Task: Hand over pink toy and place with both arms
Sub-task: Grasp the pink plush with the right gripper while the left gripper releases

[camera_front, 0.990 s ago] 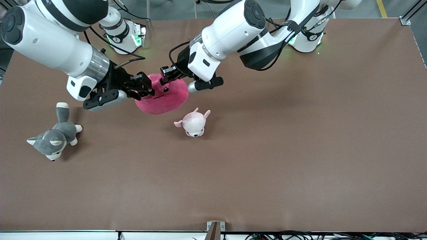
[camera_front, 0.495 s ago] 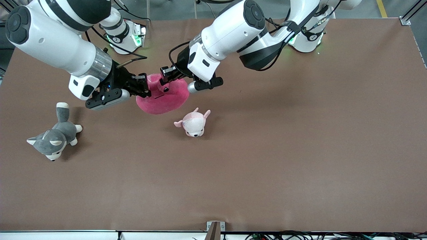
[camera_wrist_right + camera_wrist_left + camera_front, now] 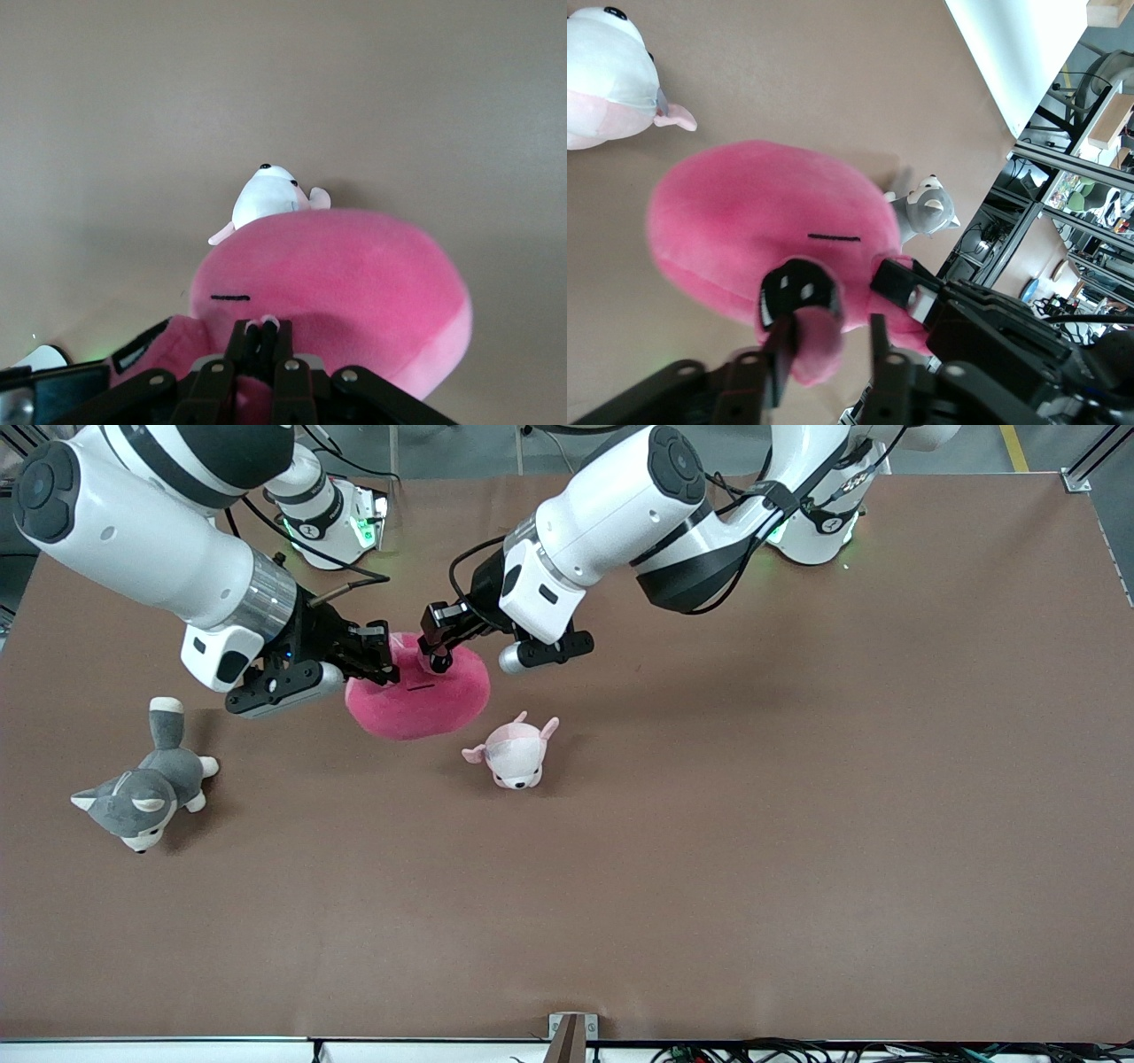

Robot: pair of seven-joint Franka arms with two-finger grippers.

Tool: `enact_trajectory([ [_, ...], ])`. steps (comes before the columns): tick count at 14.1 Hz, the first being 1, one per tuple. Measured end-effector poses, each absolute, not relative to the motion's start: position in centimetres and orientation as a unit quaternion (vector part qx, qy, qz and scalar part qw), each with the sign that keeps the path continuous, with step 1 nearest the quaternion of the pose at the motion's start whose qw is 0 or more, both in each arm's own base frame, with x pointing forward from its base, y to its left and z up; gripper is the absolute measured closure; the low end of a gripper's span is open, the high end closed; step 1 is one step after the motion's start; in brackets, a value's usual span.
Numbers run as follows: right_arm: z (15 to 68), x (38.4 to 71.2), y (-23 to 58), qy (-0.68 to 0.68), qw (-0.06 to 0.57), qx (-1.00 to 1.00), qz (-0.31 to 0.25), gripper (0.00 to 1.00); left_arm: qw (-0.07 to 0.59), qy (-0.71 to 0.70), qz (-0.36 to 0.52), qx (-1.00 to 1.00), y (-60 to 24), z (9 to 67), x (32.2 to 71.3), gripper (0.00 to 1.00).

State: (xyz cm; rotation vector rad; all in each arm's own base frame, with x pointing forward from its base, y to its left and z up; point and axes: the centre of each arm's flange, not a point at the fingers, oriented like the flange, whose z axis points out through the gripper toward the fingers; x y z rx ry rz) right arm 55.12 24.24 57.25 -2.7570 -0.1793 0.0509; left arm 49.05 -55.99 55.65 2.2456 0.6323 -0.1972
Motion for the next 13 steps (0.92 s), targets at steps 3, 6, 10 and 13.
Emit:
enact_trajectory([
  [3,57.2,55.3,23.7,-0.059,0.187,-0.98,0.018,0.86,0.349,0.247,-0.059,0.902,-54.5,54.3,50.6,0.22],
  [6,56.3,57.1,19.4,-0.022,0.182,-0.983,0.026,0.86,0.275,0.228,-0.028,0.934,-52.3,52.4,52.0,0.0],
  [10,52.7,59.8,13.9,0.026,0.175,-0.983,0.047,0.86,0.179,0.163,-0.041,0.969,-48.5,49.8,53.6,0.0],
  [13,48.1,61.7,11.2,0.048,0.168,-0.982,0.075,0.86,0.097,0.095,-0.033,0.99,-42.6,49.0,56.5,0.0],
])
